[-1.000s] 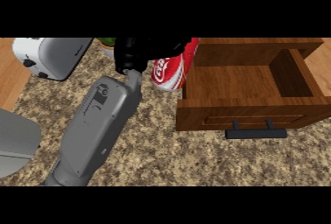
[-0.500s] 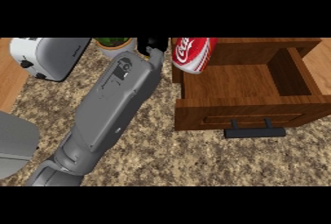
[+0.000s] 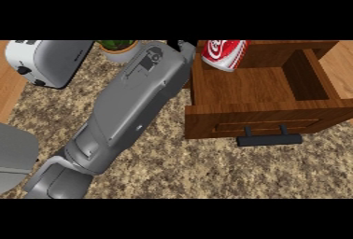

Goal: Pick up the can, place it into the drawer and close the drawer

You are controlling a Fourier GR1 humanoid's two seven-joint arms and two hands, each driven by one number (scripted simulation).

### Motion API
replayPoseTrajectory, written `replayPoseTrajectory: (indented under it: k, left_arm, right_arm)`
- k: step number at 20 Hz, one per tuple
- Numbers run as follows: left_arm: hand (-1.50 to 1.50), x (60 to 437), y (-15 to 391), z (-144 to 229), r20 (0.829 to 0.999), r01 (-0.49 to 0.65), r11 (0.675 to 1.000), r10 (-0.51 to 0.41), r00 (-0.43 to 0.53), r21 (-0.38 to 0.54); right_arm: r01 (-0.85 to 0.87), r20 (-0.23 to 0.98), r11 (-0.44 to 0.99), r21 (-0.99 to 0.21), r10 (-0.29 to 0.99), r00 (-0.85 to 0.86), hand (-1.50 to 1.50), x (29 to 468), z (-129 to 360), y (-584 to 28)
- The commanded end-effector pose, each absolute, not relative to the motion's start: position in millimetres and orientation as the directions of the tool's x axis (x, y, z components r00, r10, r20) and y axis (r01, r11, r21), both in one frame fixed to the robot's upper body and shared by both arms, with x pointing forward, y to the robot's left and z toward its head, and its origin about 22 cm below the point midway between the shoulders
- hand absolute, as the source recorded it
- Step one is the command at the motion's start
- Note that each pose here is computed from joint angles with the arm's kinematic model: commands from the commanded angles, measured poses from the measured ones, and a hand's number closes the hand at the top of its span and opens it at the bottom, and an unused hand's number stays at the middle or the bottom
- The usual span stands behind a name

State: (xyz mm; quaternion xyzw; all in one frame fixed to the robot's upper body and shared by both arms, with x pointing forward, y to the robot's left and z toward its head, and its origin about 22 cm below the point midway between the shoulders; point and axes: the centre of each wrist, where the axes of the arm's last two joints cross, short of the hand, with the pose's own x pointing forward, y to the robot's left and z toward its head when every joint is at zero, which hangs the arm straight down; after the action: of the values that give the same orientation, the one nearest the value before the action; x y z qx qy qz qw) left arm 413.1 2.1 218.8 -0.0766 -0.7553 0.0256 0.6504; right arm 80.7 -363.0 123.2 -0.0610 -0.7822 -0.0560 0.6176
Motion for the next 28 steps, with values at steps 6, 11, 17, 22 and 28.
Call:
replayPoseTrajectory:
  k: [6, 11, 17, 22, 28]
  left_arm:
    - [1.5, 416, -14, 207, 0.987, 0.039, 0.994, 0.107, -0.117, -0.104]
    - [1.5, 421, -12, 199, 0.992, 0.05, 0.995, 0.09, -0.09, -0.086]
    - [1.5, 423, -12, 186, 0.997, 0.011, 1.0, 0.027, -0.077, -0.026]
    - [-1.5, 421, -17, 186, 0.997, -0.029, 0.999, 0.018, -0.074, -0.02]
    - [-1.5, 424, -12, 175, 0.997, -0.085, 0.996, 0.004, -0.077, -0.01]
  right_arm:
    - [0.118, 0.972, 0.993, 0.017, 0.011, -0.234, -1.5, 78, 128, -350]
    - [0.143, 0.974, 0.99, 0.005, 0.027, -0.224, -1.5, 83, 122, -360]
    - [0.125, 0.972, 0.992, 0.003, 0.026, -0.235, -1.5, 82, 129, -358]
    - [0.129, 0.972, 0.992, 0.015, 0.016, -0.236, -1.5, 94, 139, -356]
    - [0.12, 0.971, 0.993, 0.01, 0.018, -0.236, -1.5, 93, 134, -351]
